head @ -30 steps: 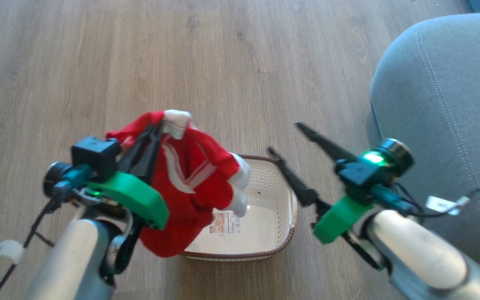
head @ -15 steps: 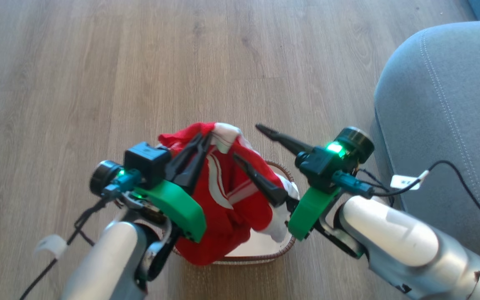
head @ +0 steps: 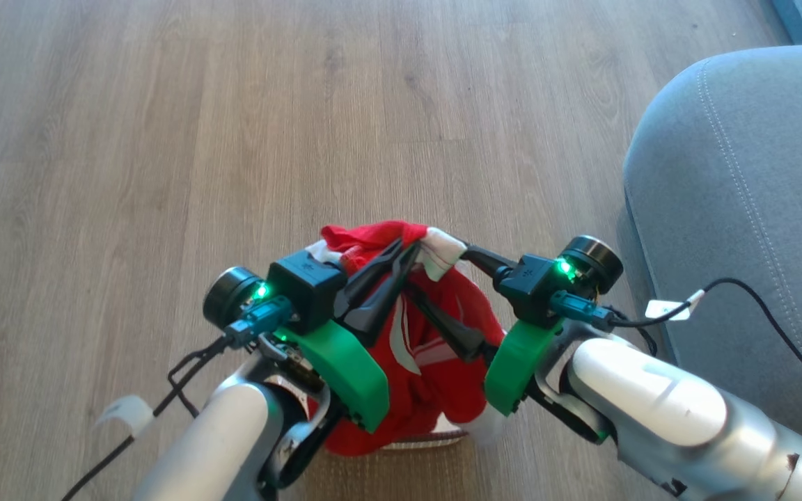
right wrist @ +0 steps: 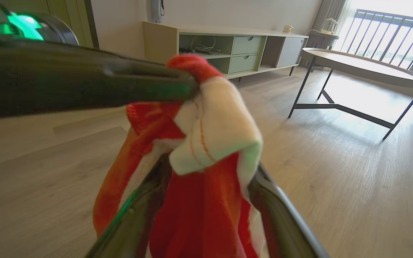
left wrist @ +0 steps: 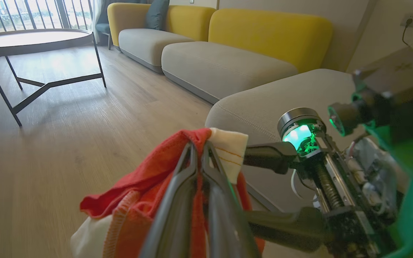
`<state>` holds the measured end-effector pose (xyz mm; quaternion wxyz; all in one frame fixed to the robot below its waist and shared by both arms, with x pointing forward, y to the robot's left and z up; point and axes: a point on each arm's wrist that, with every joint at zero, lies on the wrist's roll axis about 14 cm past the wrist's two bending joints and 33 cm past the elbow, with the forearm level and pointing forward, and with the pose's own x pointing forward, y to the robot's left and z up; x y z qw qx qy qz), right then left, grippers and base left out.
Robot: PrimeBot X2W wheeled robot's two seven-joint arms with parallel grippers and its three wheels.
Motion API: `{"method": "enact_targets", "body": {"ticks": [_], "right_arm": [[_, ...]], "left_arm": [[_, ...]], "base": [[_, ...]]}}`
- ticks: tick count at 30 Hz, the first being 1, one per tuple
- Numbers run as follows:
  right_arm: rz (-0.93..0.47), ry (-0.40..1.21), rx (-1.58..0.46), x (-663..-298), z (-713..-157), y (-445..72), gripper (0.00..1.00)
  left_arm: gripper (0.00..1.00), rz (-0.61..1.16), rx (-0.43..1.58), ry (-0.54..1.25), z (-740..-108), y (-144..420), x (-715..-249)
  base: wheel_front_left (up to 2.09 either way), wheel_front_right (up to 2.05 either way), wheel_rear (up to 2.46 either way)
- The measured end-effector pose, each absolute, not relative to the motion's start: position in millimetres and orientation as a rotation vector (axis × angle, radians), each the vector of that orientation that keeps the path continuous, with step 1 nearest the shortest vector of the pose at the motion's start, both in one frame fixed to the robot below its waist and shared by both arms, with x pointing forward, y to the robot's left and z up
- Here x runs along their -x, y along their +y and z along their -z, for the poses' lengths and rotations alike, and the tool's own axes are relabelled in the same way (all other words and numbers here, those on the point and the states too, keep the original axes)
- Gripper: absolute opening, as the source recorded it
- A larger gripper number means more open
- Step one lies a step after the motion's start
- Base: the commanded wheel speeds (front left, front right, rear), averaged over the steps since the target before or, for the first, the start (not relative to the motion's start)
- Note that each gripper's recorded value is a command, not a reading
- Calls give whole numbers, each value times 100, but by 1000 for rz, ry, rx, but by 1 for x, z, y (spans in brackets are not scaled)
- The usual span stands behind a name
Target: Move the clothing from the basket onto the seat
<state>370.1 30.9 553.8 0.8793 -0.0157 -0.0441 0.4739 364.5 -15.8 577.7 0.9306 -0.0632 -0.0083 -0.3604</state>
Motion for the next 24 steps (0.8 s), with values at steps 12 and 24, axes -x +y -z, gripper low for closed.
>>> {"method": "enact_targets", "body": {"ticks": [12, 24], "right_arm": [[-987, -35, 10, -363, -544, 30, 75], [-954, -21, -41, -371, -545, 24, 0]], "left_arm": [[0, 825, 168, -37, -596, -34, -342], [0, 835, 191, -17, -590, -38, -342]], "base": [[0, 0, 0], [0, 0, 0]]}}
